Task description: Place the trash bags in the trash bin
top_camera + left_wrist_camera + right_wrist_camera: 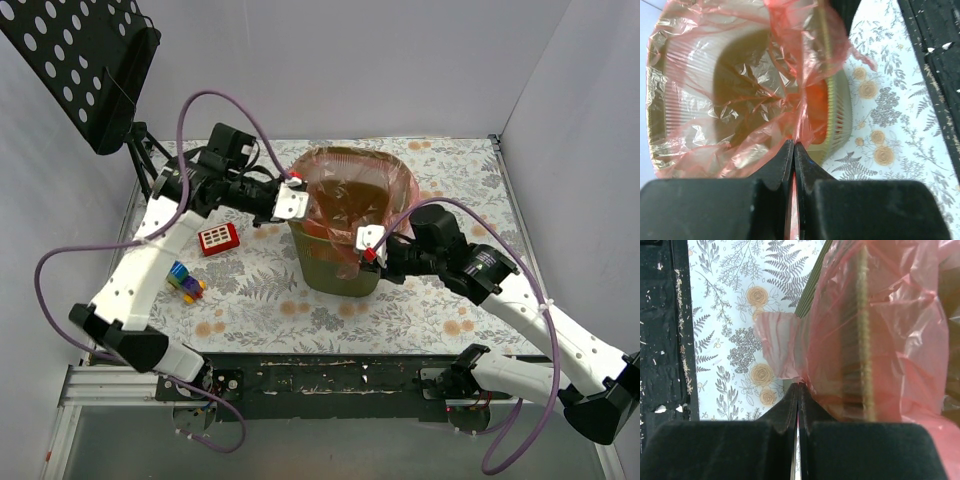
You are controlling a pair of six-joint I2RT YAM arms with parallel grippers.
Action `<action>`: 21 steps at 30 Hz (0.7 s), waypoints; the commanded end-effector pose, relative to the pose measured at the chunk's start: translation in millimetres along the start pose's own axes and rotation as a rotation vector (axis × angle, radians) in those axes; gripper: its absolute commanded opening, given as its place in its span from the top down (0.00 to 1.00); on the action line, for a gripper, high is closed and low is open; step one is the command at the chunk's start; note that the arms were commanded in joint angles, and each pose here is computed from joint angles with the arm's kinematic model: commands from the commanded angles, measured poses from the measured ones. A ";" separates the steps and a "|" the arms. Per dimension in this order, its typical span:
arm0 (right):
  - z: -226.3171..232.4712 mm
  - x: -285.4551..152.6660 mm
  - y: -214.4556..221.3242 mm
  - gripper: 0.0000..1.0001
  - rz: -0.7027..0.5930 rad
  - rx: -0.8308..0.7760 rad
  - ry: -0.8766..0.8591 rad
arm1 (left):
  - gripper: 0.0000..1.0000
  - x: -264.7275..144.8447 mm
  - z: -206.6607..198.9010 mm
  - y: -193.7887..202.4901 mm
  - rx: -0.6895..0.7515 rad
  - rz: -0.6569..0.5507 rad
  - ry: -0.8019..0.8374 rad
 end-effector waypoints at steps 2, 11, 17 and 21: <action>-10.3 -6.8 -23.3 0.99 -0.061 -0.028 0.008 | 1.00 -22.9 -25.8 -16.5 -0.007 -0.057 -0.061; 2.1 -0.4 -11.6 0.99 -0.042 -0.011 -0.043 | 1.00 -3.0 -57.5 20.1 -0.084 -0.043 -0.085; 19.6 -2.2 9.5 0.99 0.015 0.017 -0.063 | 0.80 9.7 -46.9 47.3 -0.109 -0.108 -0.302; 13.8 -11.8 1.7 0.99 0.020 0.035 -0.032 | 0.41 5.7 -42.1 37.3 -0.169 -0.178 -0.357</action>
Point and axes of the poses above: each gripper's point midway between its finger pads, its own x axis out along the fingers, its own z axis along the line the jaws close on, y = z × x, the point moved 2 cm from there along -x, back along the fingers, and after that the axes turned 12 degrees about -x, right-handed, at the moved point
